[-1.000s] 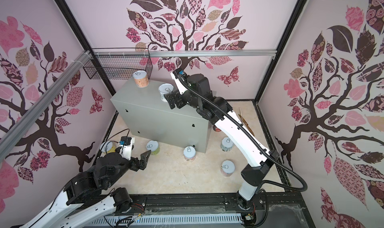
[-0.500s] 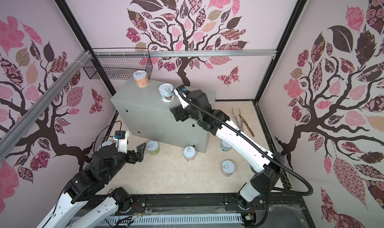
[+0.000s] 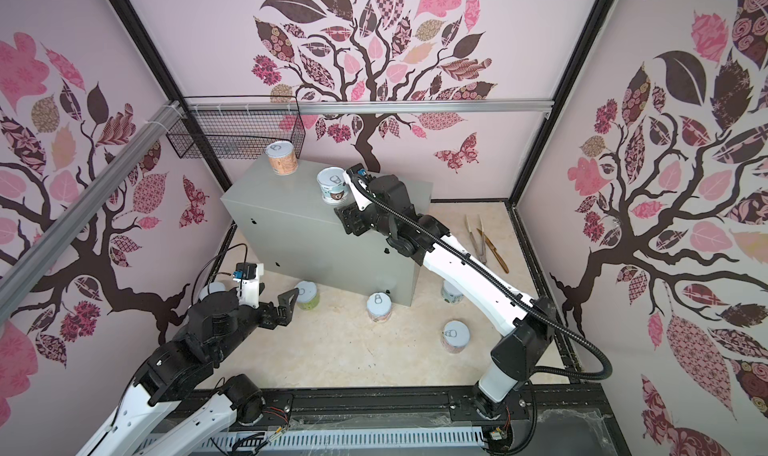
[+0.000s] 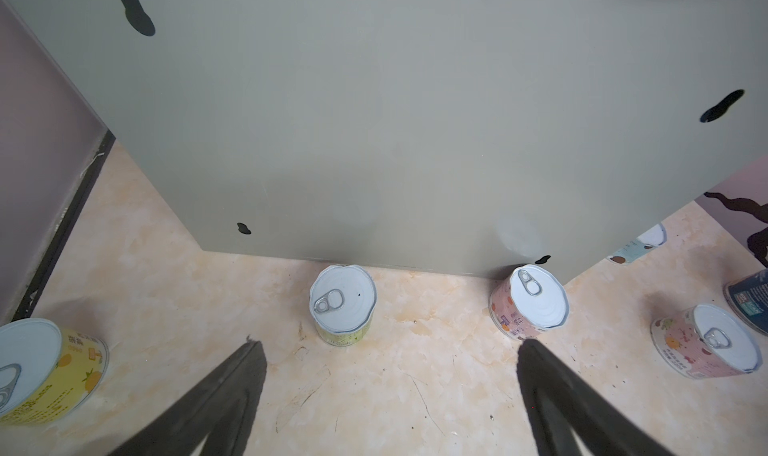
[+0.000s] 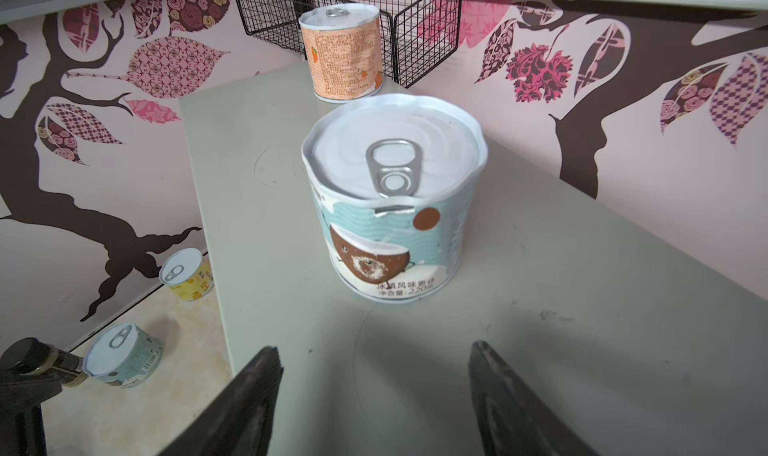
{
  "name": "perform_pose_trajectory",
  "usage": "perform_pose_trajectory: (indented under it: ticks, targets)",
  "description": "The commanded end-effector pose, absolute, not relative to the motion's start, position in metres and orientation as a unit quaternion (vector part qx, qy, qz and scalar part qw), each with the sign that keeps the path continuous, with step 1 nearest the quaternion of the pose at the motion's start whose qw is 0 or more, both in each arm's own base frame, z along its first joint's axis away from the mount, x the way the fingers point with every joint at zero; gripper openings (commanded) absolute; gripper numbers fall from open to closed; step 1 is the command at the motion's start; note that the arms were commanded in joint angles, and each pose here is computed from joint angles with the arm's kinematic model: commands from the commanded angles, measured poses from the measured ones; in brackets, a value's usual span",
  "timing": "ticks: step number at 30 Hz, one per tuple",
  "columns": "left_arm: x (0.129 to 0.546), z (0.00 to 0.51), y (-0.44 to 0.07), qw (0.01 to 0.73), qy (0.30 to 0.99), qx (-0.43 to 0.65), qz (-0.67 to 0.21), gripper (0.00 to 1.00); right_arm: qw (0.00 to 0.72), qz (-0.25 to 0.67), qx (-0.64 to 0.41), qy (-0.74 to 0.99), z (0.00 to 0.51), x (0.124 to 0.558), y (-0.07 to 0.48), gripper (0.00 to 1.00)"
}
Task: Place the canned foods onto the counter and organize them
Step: 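Lower the can beside the orange can on the cabinet top and release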
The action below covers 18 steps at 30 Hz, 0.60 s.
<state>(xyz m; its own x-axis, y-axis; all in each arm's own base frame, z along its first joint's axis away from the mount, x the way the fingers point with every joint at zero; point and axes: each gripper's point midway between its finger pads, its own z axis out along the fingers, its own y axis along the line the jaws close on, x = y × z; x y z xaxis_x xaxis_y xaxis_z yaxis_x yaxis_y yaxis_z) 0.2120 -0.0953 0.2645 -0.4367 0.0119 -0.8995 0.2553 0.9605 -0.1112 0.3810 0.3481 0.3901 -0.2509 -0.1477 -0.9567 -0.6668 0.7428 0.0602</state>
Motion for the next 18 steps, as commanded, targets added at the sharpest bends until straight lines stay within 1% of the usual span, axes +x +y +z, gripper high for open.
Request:
perform_pose_trajectory:
  ticks: [1,6,13,18]
  targets:
    - [0.213,0.259,-0.098,0.525,0.838,0.077,-0.125,0.98,0.561,0.247,-0.260,0.746,0.401,0.395,0.360,0.74]
    - [0.212,0.260,-0.097,0.529,0.836,0.077,-0.127,0.98,0.562,0.244,-0.257,0.748,0.398,0.409,0.371,0.72]
    - [0.212,0.258,-0.098,0.527,0.836,0.080,-0.126,0.98,0.558,0.240,-0.260,0.750,0.391,0.429,0.388,0.67]
    - [0.211,0.259,-0.098,0.529,0.835,0.081,-0.129,0.98,0.559,0.232,-0.256,0.754,0.386,0.444,0.395,0.66]
